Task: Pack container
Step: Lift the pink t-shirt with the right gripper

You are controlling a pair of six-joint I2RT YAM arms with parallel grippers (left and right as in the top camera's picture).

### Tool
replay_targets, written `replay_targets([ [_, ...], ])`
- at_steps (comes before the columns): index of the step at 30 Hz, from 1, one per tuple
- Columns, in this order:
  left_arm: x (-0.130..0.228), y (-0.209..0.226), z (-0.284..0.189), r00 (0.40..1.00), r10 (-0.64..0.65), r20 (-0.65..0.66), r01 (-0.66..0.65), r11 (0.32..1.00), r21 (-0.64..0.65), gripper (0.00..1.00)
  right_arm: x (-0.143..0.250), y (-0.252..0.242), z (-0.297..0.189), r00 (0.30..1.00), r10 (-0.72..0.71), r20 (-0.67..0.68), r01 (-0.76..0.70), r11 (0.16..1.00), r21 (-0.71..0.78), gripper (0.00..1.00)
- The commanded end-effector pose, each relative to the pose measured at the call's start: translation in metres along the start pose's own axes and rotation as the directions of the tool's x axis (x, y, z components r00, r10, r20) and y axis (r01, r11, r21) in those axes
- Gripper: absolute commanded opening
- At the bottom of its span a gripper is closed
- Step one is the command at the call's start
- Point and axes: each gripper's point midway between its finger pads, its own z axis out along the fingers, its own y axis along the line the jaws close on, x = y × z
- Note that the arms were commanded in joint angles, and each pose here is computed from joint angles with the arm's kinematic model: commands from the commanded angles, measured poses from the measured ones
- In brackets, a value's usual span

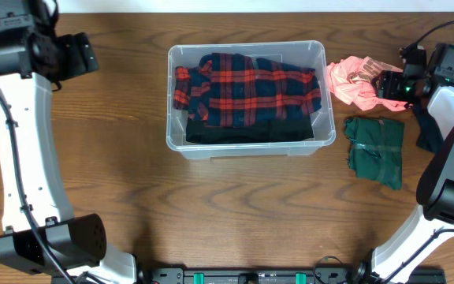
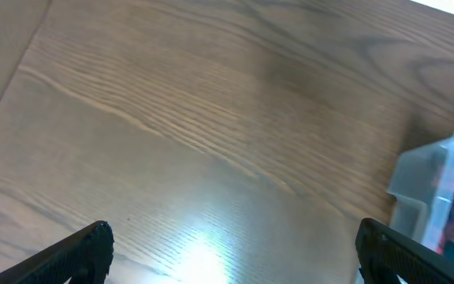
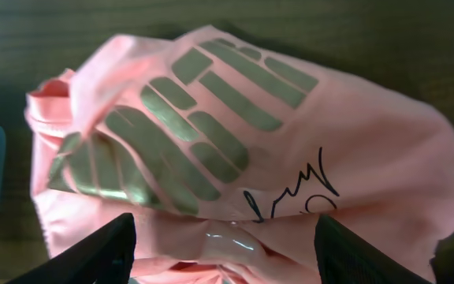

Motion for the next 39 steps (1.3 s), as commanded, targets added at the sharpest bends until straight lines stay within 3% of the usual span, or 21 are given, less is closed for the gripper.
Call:
replay_targets([
  [1,0.001,0.011,0.008,1.0,-0.019,-0.016,0.019,0.999,-0.033,0.98,0.002,-0.002,0.01,1.0,-0.009,-0.015,0.009,1.0,0.011,0.71],
  [7,0.001,0.013,0.008,1.0,-0.026,-0.016,0.025,0.999,-0.035,0.98,0.011,-0.005,0.019,0.999,-0.002,-0.04,0.003,1.0,0.019,0.68],
  [11,0.001,0.013,0.008,1.0,-0.025,-0.017,0.025,0.999,-0.035,0.98,0.022,-0.005,0.032,0.997,0.003,-0.071,-0.002,1.0,0.011,0.57],
  [14,0.001,0.013,0.008,1.0,-0.025,-0.017,0.025,0.999,-0.035,0.98,0.032,-0.003,0.043,0.995,0.004,-0.099,-0.004,1.0,0.003,0.43],
  [17,0.001,0.013,0.008,1.0,-0.025,-0.017,0.025,0.999,-0.035,0.98,0.042,0.0,0.052,0.992,0.003,-0.125,-0.003,1.0,-0.004,0.2],
  [21,0.001,0.013,0.008,1.0,-0.025,-0.017,0.025,0.999,-0.035,0.98,0.04,0.004,0.053,0.992,-0.005,-0.123,0.004,1.0,-0.005,0.03],
  [30,0.003,0.013,0.008,0.999,-0.024,-0.024,0.023,0.999,-0.037,0.98,-0.005,0.011,0.009,0.999,-0.014,-0.038,0.015,1.0,0.025,0.01],
  [39,0.003,0.013,0.008,0.999,-0.024,-0.024,0.023,0.999,-0.037,0.98,-0.081,0.044,-0.101,0.983,-0.053,0.176,0.046,0.998,0.044,0.01],
])
